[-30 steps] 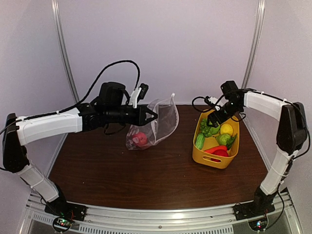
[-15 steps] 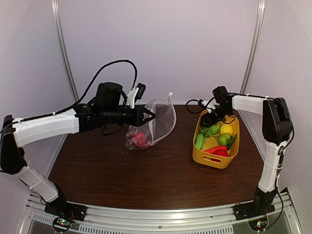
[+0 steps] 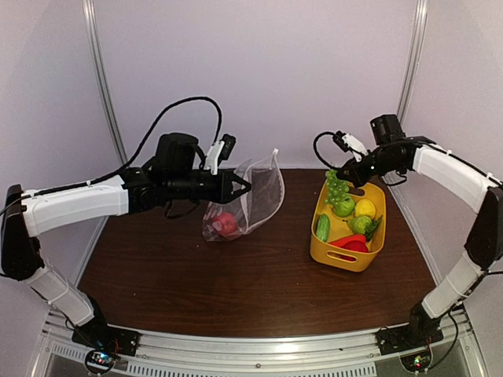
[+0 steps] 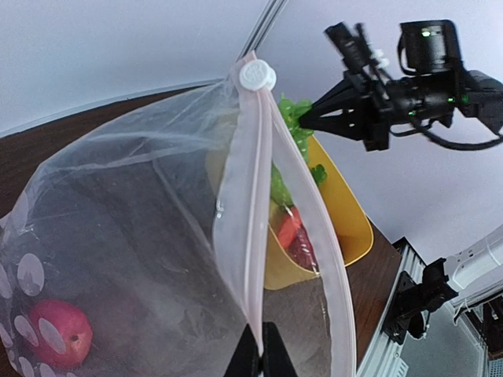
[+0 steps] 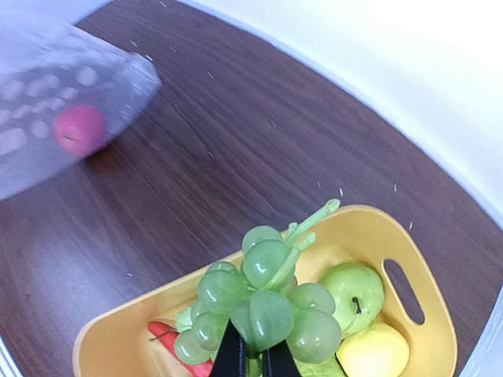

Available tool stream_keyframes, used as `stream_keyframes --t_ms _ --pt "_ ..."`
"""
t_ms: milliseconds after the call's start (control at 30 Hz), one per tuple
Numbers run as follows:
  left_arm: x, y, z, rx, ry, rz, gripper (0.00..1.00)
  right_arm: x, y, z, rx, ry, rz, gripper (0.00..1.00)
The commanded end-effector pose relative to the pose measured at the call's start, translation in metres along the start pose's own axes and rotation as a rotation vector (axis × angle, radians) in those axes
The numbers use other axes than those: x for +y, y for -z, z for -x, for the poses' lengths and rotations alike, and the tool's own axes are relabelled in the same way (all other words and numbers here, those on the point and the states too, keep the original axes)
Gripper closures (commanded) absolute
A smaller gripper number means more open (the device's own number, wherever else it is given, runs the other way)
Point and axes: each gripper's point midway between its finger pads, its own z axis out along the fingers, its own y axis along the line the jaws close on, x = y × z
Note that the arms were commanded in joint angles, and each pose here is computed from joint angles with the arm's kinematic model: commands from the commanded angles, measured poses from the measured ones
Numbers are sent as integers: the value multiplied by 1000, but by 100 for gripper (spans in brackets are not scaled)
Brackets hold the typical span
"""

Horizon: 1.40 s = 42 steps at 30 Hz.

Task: Place the food in the zip-top bag and seal the zipper
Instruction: Pick up the fake fruit from the bin, then place the fake fruit in the zipper food storage bag.

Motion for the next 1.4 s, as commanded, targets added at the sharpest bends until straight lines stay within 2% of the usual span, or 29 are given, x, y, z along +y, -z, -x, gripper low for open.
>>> stream_keyframes --t_ms 0,233,433,600,867,1033,1067,1167,1200,1367 --pt "-3 -11 5 -26 -5 -25 100 74 66 40 -184 130 205 100" --pt "-8 -18 7 -22 25 -58 100 162 140 115 -464 177 488 100" --pt "-14 -13 14 -31 29 -70 100 220 151 136 -478 260 643 100" --pt "-17 -10 18 -33 24 -73 100 230 130 134 -447 287 634 100" --pt "-26 7 31 -69 25 -87 100 210 72 123 -394 316 469 100" --pt "-28 12 33 -80 23 -86 100 213 39 113 -316 308 441 99" --pt "-28 13 33 -80 23 -85 100 217 33 109 -294 314 451 95" --pt "-27 10 30 -75 29 -93 100 230 30 106 -263 338 460 54" --pt "-27 10 29 -72 31 -93 100 232 34 108 -271 337 463 48" --pt "-23 9 26 -74 32 -80 100 217 74 127 -328 311 443 43"
